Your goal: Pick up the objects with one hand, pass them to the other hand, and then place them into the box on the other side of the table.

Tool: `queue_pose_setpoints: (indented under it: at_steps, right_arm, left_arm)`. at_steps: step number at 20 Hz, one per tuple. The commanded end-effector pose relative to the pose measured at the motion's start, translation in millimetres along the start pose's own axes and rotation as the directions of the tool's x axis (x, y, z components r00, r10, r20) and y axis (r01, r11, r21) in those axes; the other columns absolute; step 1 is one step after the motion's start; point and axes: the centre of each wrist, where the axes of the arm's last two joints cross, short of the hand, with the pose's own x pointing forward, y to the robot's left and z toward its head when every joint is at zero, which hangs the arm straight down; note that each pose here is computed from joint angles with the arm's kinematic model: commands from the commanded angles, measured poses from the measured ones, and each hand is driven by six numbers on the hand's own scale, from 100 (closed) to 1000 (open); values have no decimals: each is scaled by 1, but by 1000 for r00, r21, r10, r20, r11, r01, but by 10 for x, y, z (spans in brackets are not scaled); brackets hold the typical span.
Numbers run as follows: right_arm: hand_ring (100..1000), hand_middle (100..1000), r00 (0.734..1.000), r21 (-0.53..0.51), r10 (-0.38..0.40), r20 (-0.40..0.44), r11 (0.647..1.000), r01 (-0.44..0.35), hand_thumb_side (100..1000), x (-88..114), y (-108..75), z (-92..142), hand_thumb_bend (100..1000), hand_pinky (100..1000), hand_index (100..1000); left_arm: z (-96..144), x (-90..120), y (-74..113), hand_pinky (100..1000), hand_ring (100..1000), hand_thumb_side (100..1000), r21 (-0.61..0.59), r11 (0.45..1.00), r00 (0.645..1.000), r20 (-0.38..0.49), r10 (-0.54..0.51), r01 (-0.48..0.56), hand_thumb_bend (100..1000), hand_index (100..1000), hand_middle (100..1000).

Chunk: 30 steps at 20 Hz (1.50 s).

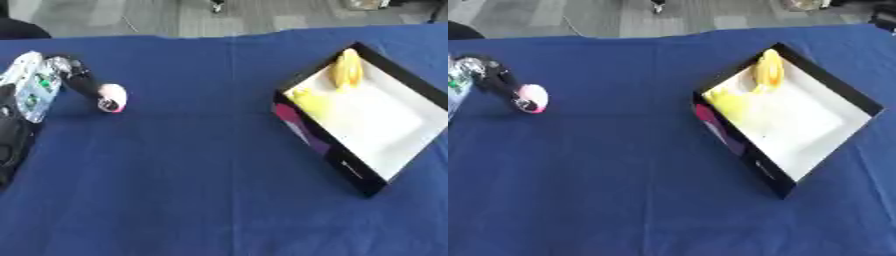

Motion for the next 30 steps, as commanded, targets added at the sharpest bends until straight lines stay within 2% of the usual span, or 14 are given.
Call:
queue_pose_setpoints:
  at_steps: [1, 8, 12, 15, 22, 30]
  right_arm:
    - [1000, 1000, 999, 5, 39, 13, 999, -39, 590, 95, -71, -33, 100, 1000, 1000]
    - [1000, 1000, 999, 12, 42, 13, 999, -42, 589, 84, -66, -34, 100, 1000, 1000]
    - [1000, 1000, 999, 13, 44, 9, 999, -45, 580, 71, -64, -25, 100, 1000, 1000]
    - [1000, 1000, 999, 14, 45, 9, 999, -45, 577, 69, -65, -24, 100, 1000, 1000]
    - [1000, 1000, 999, 16, 46, 7, 999, -46, 573, 62, -69, -12, 100, 1000, 1000]
    - [1000, 1000, 999, 14, 40, 9, 999, -40, 566, 65, -84, 7, 100, 1000, 1000]
  left_arm:
    - [47, 17, 86, 885, 875, 223, -50, 997, 997, -57, 49, -52, 540, 781, 795]
    - [-2, 23, 17, 882, 873, 186, -69, 996, 997, -61, 55, -59, 475, 759, 793]
    - [-17, 31, -4, 873, 863, 132, -90, 994, 997, -54, 49, -54, 290, 706, 777]
    - [-9, 43, 1, 869, 853, 136, -101, 994, 998, -42, 47, -51, 216, 677, 766]
    - [74, 82, 77, 848, 821, 133, -75, 997, 999, -10, 36, -37, 170, 648, 748]
    - [330, 182, 262, 839, 810, 103, 30, 999, 998, 43, 38, -39, 125, 630, 733]
